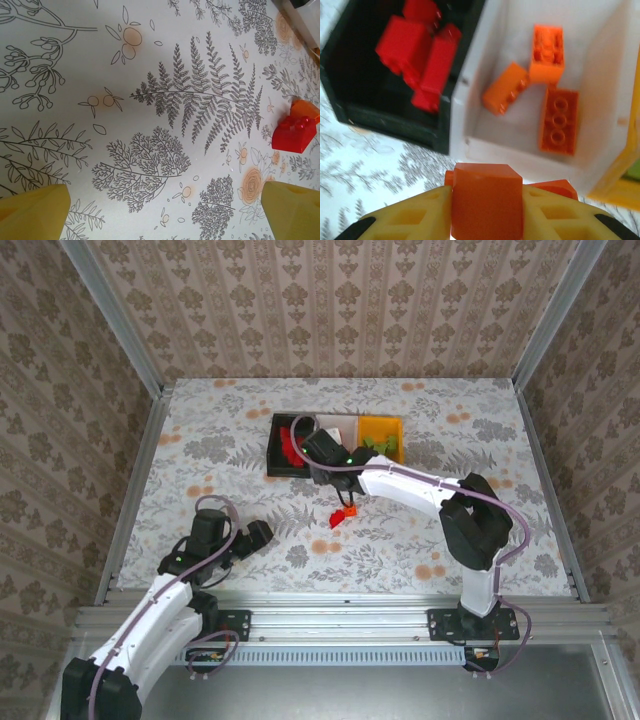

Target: Sort the legos into containers by color

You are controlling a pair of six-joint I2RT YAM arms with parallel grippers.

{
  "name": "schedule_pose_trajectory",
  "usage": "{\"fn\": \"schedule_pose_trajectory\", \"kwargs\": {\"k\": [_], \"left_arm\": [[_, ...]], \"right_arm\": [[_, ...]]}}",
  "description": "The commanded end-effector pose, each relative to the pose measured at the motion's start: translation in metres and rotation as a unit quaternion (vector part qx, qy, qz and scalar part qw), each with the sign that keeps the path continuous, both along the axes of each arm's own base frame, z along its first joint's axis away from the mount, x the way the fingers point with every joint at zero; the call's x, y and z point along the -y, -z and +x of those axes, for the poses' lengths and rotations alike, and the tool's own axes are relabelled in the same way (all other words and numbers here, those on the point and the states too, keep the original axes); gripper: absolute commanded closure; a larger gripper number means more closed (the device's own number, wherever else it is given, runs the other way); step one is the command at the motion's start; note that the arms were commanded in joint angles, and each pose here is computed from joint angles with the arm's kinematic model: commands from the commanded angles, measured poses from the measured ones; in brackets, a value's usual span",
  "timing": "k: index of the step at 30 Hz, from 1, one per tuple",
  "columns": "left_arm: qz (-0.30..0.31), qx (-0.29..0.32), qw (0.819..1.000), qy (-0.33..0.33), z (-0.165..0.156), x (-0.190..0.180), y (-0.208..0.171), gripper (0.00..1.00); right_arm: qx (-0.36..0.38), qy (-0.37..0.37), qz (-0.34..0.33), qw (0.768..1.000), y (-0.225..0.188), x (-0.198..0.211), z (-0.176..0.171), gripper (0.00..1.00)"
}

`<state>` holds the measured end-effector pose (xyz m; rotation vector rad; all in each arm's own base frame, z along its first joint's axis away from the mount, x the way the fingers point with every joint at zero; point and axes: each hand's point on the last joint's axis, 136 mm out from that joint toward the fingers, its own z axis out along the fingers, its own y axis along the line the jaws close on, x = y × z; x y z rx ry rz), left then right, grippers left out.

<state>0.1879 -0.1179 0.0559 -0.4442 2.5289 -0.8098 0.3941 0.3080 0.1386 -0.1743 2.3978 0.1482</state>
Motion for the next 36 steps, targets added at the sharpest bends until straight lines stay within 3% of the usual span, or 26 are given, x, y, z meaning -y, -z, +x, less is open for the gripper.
{"fn": "schedule_pose_trajectory", "kwargs": {"k": [1, 17, 24, 29, 36], "left_arm": [[-0.003, -0.001, 1.000, 0.001, 0.000, 0.000, -0.009, 0.00], [-0.004, -0.011, 1.000, 0.002, 0.001, 0.002, -0.003, 0.00], [-0.006, -0.008, 1.000, -0.006, -0.001, -0.001, -0.002, 0.00], [-0.008, -0.005, 1.000, -0.008, 0.000, 0.000, 0.000, 0.00], [-0.002, -0.009, 1.000, -0.002, -0.001, 0.000, -0.001, 0.00]], "right_arm": [[-0.006, -0.001, -0.034, 0.999, 0.006, 0.004, 0.007, 0.63], [-0.129, -0.035, 0.013, 0.991, 0.094, -0.028, -0.037, 0.62], [-0.126, -0.044, 0.013, 0.991, 0.079, -0.027, -0.041, 0.45], [-0.114, -0.052, 0.003, 0.992, 0.070, -0.024, -0.043, 0.45], [-0.130, -0.076, -0.042, 0.988, 0.090, -0.036, -0.034, 0.51]]}}
